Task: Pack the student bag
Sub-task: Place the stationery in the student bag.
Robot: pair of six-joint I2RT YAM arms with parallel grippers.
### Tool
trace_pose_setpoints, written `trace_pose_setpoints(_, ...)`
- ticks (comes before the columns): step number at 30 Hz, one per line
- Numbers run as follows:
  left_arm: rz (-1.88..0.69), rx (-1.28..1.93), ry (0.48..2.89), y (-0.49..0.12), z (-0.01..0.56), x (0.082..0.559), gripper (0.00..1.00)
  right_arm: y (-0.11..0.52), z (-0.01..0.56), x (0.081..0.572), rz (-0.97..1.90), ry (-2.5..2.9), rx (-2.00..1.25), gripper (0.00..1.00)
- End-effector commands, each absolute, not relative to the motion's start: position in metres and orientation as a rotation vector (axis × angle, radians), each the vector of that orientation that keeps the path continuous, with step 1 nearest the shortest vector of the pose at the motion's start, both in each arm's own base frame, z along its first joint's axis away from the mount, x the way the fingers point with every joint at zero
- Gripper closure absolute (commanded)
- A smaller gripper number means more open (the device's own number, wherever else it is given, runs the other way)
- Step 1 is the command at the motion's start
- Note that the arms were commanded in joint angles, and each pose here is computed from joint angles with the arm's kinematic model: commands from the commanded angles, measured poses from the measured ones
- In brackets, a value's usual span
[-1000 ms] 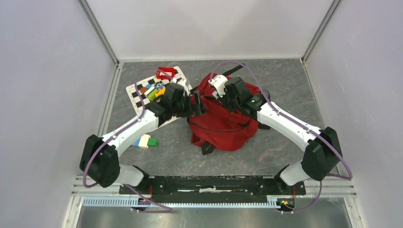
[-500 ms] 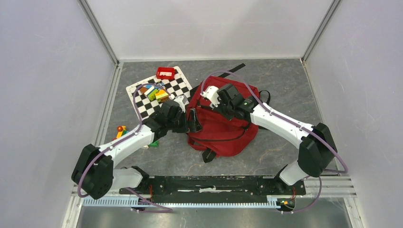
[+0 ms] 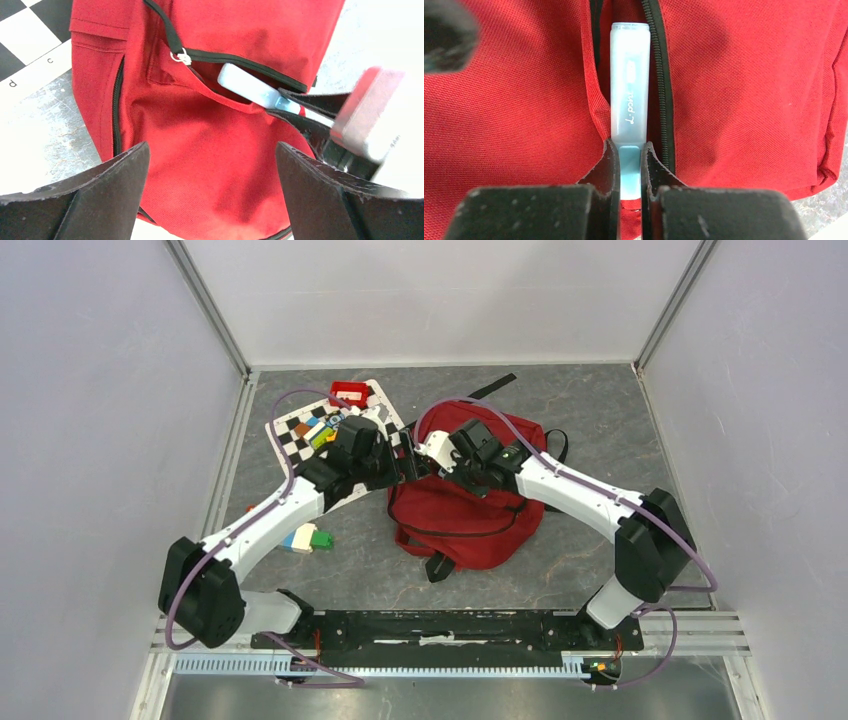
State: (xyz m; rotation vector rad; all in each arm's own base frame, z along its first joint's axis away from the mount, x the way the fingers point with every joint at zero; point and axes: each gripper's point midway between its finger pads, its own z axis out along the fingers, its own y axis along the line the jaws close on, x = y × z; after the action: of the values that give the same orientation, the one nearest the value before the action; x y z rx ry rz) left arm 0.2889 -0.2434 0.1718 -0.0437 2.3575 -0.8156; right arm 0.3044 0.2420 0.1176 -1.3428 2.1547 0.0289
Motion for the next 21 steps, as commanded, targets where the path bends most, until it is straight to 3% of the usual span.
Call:
trace_pose_setpoints(1,-0.830,-0.186,2.337,-0.244,0.181,0.309,0.00,0.251,0.130,0.308,0.031,2.126,-1.373,1.00)
trace_pose_setpoints(9,-0.839,-0.265,2.317,-0.234,0.183,0.331,0.00,0.251,0.132,0.326,-0.064,2.116,-1.322,1.00)
trace_pose_setpoints(15,-0.865,-0.305,2.302,-0.229,0.188,0.345,0.13,0.263,0.160,0.369,-0.180,2.029,-1.209,1.00)
trace_pose_setpoints(19,-0.862,-0.318,2.301,-0.226,0.189,0.352,0.14,0.267,0.160,0.380,-0.221,2.011,-1.204,1.00)
trace_pose_setpoints(20,-0.864,-0.321,2.302,-0.227,0.188,0.353,0.14,0.265,0.160,0.381,-0.235,2.010,-1.202,0.99)
trace_pose_setpoints(21,-0.866,-0.324,2.304,-0.226,0.188,0.354,0.14,0.263,0.159,0.381,-0.241,2.009,-1.200,0.91)
